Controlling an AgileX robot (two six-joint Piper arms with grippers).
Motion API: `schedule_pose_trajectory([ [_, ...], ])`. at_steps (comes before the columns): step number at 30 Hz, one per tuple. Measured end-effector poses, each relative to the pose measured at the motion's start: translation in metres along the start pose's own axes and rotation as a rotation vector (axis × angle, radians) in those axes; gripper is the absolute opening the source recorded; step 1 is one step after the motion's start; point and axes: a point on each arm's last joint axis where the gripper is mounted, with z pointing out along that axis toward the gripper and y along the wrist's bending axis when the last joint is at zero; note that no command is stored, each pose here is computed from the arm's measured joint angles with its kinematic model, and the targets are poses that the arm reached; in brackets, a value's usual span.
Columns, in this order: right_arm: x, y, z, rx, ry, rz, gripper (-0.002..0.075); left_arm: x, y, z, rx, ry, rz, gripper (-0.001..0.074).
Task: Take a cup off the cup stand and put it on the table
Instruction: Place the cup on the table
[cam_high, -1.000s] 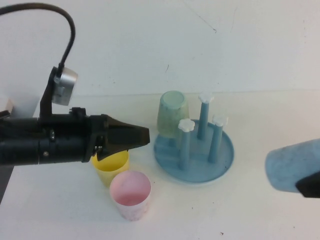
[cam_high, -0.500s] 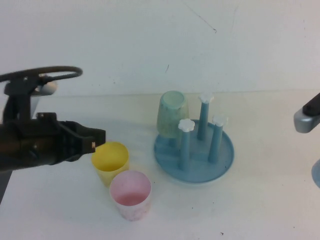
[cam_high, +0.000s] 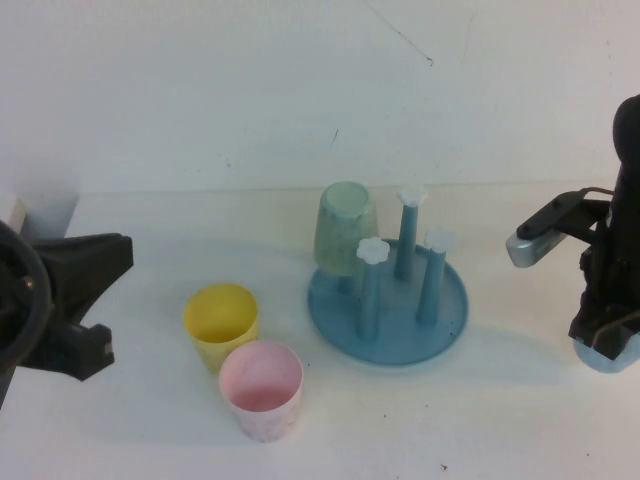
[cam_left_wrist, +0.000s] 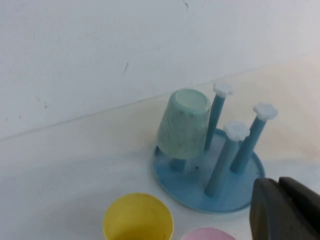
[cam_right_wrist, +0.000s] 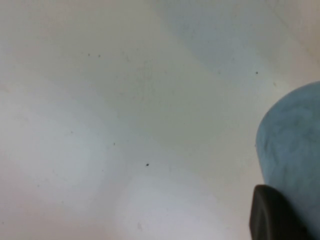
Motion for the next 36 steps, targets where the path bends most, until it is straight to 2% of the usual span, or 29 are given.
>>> schedule_pose_trajectory([
  [6, -0.007, -0.003, 0.012, -0.014, 0.027, -0.005, 0.005, 0.011, -0.005, 0.004, 0.082, 0.098, 0.003, -0.0001],
  [15, -0.009, -0.004, 0.016, -0.02, 0.035, -0.014, 0.0201, 0.018, -0.011, 0.003, 0.16, 0.172, 0.007, -0.0001],
  [21, -0.015, -0.007, 0.005, -0.003, -0.007, -0.004, 0.0227, 0.019, -0.013, 0.003, 0.18, 0.186, 0.013, -0.0001],
  [28, -0.004, 0.003, -0.039, 0.001, -0.151, 0.023, 0.0226, 0.017, -0.01, 0.004, 0.15, 0.16, 0.04, -0.0001],
  [36, 0.041, 0.031, -0.107, 0.024, -0.362, 0.006, 0.022, 0.015, -0.004, 0.005, 0.081, 0.134, 0.061, -0.0001],
])
